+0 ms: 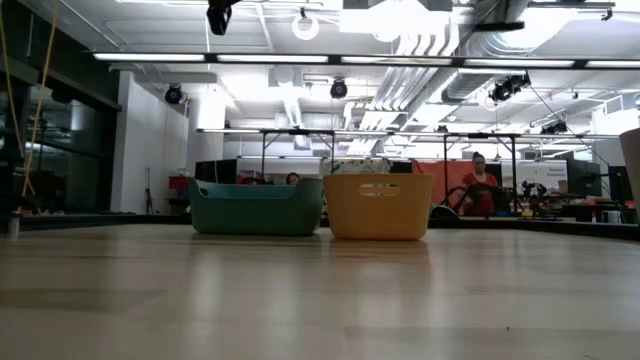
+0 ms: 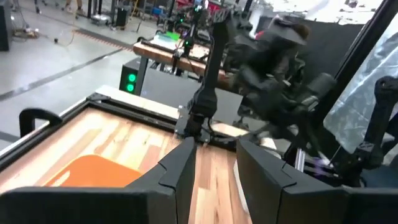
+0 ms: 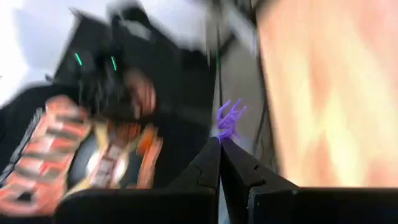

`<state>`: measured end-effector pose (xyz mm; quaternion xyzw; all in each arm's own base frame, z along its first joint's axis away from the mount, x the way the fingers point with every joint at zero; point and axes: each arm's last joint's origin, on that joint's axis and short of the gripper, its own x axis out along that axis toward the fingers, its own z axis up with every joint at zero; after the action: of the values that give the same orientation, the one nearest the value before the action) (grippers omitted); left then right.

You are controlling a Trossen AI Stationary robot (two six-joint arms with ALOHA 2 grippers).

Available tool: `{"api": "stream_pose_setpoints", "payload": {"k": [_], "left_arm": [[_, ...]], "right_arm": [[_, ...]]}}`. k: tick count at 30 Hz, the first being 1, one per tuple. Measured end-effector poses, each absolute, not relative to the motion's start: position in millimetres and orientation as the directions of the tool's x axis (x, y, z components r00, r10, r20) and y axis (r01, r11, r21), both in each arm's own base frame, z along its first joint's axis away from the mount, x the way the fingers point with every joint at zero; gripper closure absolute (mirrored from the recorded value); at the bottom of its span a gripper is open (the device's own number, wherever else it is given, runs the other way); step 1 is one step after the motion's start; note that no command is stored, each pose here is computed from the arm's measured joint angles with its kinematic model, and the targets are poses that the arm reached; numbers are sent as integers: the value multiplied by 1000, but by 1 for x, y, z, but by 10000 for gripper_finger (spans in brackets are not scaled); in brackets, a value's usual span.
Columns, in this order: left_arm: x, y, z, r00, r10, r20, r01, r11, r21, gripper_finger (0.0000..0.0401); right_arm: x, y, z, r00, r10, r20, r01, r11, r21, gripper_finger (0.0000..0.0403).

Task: Sort Halloween decoration
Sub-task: Put the violet spider toy into the gray bin

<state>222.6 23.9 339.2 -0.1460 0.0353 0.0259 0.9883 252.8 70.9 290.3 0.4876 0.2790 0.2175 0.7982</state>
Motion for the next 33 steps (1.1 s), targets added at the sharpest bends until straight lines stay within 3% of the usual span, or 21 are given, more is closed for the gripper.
{"api": "stream_pose_setpoints", "payload": {"k": [4, 8, 11, 15, 18, 24, 33], "left_arm": [[222, 24, 336, 993, 41, -111, -71, 955, -288, 293], [222, 24, 334, 991, 41, -128, -74, 962, -263, 293], [222, 24, 334, 990, 41, -132, -71, 970, -231, 293], [222, 24, 334, 990, 41, -133, -72, 970, -232, 293], [222, 24, 334, 990, 41, -133, -71, 970, -230, 293], [222, 24, 334, 990, 41, -133, -71, 970, -230, 293], [222, 24, 334, 990, 41, -134, -72, 969, -237, 293]], "right_arm": [[228, 124, 281, 566, 759, -322, 145, 293, 945, 403], [194, 169, 273, 430, 806, -407, 385, 244, 890, 403], [169, 186, 262, 369, 762, -533, 601, 242, 762, 403], [142, 188, 243, 292, 612, -735, 859, 170, 483, 403], [134, 182, 234, 229, 524, -820, 913, 177, 368, 403], [140, 171, 231, 237, 463, -854, 931, 142, 336, 403], [139, 164, 227, 184, 420, -889, 941, 186, 283, 402]]}}
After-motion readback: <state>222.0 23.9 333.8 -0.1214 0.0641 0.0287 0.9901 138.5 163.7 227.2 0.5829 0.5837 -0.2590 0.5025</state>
